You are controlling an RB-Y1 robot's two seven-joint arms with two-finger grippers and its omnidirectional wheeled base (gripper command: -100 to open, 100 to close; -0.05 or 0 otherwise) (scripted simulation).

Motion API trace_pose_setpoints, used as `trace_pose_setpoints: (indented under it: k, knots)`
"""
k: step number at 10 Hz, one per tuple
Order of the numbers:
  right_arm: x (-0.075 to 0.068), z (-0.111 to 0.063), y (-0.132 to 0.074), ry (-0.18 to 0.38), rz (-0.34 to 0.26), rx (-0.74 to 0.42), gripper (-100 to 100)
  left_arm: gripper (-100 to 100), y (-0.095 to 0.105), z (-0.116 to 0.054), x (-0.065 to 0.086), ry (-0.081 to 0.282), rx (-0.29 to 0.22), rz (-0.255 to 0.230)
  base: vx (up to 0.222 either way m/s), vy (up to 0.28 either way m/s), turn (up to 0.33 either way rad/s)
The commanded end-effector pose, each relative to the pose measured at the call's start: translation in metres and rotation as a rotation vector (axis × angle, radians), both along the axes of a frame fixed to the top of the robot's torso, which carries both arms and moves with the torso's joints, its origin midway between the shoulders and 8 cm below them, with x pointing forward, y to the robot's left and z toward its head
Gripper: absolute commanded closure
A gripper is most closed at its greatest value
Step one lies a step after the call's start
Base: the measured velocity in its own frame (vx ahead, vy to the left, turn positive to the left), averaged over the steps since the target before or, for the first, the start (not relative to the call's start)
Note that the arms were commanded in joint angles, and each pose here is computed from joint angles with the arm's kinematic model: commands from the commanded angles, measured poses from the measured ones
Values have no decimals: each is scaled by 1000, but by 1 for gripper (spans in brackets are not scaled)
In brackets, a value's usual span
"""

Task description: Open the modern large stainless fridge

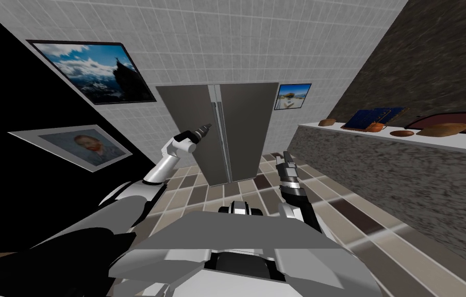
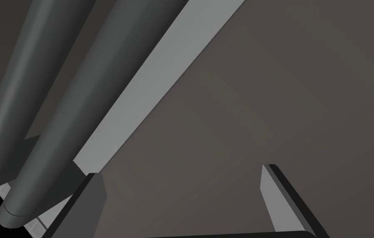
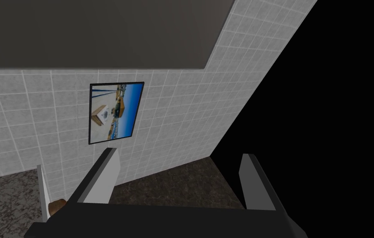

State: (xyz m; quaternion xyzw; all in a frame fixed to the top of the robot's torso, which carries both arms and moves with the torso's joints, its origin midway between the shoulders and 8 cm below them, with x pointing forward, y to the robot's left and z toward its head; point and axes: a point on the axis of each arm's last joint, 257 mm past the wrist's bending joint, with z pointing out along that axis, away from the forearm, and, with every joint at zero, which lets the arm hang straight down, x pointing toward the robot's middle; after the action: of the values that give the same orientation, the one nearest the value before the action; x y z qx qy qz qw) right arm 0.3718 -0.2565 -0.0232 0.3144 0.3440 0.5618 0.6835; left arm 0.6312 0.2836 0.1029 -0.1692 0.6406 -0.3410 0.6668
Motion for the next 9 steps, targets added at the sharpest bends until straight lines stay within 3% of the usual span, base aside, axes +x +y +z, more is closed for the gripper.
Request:
trace_pose_setpoints:
  k: [1,2,3,4,5,6,7,8,9]
  knots:
    - [0,0,0,0,0,0,0,-100,10,18,8,14,16,24,13,-61,-6]
    - [0,0,0,0,0,0,0,-100,10,19,8,11,16,23,6,-28,6]
    - [0,0,0,0,0,0,0,-100,22,24,14,39,27,49,16,-47,-23]
    - [0,0,0,0,0,0,0,-100,18,33,14,25,27,44,11,-50,-11]
    - [0,0,0,0,0,0,0,-100,29,40,18,49,36,68,3,-86,-27]
    - [0,0,0,0,0,0,0,-100,27,48,18,37,35,64,1,-75,12]
    - [0,0,0,0,0,0,0,-100,38,52,21,64,42,88,17,-67,-22]
    - [0,0,0,0,0,0,0,-100,35,62,21,49,41,82,13,-60,8]
    - [0,0,0,0,0,0,0,-100,46,66,23,75,46,105,1,-68,-24]
